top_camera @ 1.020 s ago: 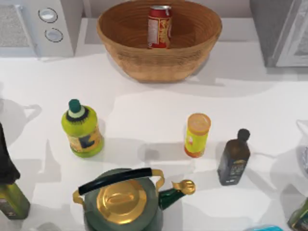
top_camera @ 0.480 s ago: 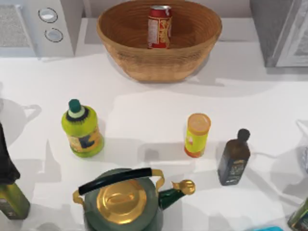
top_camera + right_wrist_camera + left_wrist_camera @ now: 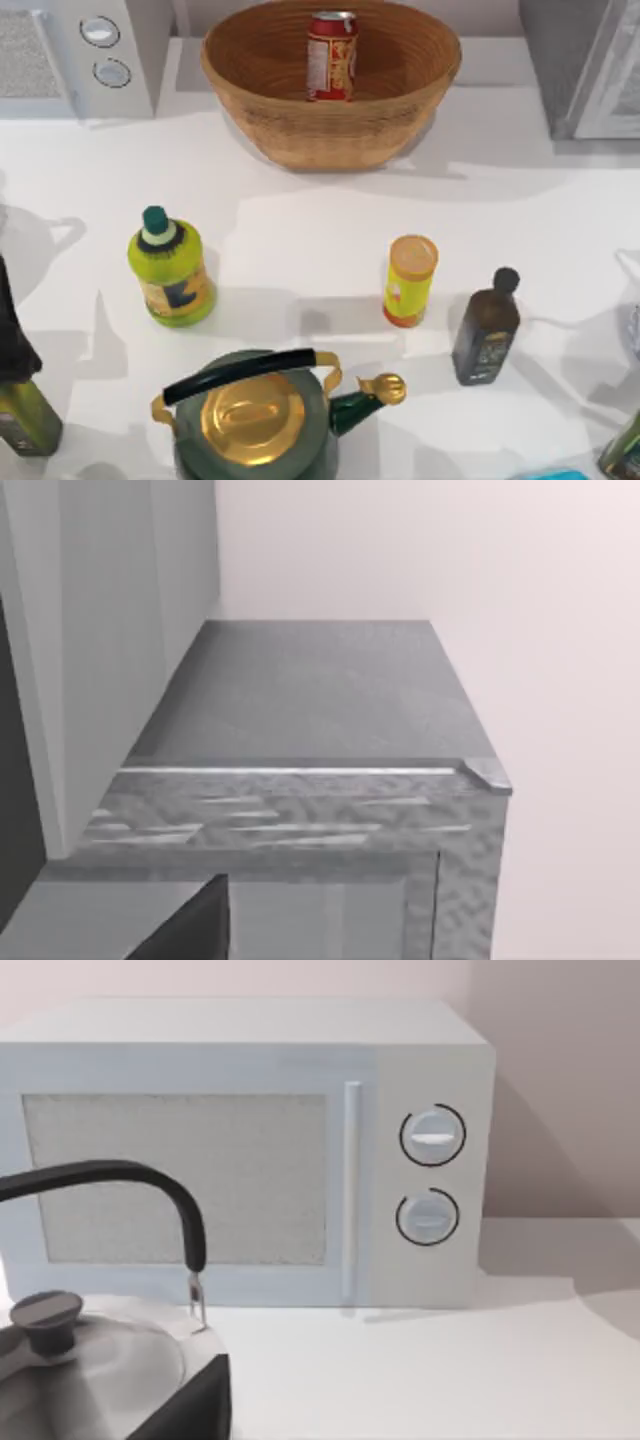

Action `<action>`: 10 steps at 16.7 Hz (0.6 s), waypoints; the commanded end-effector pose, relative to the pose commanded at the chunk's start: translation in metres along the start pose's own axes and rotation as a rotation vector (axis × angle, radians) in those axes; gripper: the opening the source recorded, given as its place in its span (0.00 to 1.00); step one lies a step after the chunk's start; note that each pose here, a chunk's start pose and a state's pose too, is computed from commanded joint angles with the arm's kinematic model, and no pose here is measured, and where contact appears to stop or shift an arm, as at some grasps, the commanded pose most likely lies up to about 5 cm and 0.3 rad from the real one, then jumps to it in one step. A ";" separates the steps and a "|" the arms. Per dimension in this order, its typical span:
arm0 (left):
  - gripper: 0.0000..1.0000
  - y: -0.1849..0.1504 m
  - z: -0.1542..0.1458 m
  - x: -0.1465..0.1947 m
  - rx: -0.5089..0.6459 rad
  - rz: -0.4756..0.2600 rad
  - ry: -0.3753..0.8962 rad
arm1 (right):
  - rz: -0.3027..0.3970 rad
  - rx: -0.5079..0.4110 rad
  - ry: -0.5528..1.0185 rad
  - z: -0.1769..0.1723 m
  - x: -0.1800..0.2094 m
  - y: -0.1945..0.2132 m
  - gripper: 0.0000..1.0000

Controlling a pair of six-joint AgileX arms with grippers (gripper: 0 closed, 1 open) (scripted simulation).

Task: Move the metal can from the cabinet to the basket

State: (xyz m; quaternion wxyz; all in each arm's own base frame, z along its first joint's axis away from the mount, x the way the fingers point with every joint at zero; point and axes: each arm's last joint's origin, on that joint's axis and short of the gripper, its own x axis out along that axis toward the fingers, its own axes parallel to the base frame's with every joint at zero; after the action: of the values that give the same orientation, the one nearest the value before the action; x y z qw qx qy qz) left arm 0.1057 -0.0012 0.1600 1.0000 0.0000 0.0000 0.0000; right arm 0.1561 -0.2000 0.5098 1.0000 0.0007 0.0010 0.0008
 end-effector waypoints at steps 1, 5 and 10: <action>1.00 0.000 0.000 0.000 0.000 0.000 0.000 | 0.000 0.002 0.000 0.000 0.004 0.002 1.00; 1.00 0.000 0.000 0.000 0.000 0.000 0.000 | -0.002 0.013 0.004 0.000 0.039 0.026 1.00; 1.00 0.000 0.000 0.000 0.000 0.000 0.000 | -0.004 0.016 0.007 0.002 0.093 0.104 1.00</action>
State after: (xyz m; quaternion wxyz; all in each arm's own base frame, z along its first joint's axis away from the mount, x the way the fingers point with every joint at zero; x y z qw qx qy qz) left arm 0.1057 -0.0012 0.1600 1.0000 0.0000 0.0000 0.0000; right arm 0.2489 -0.0956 0.5114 1.0000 0.0086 0.0045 -0.0011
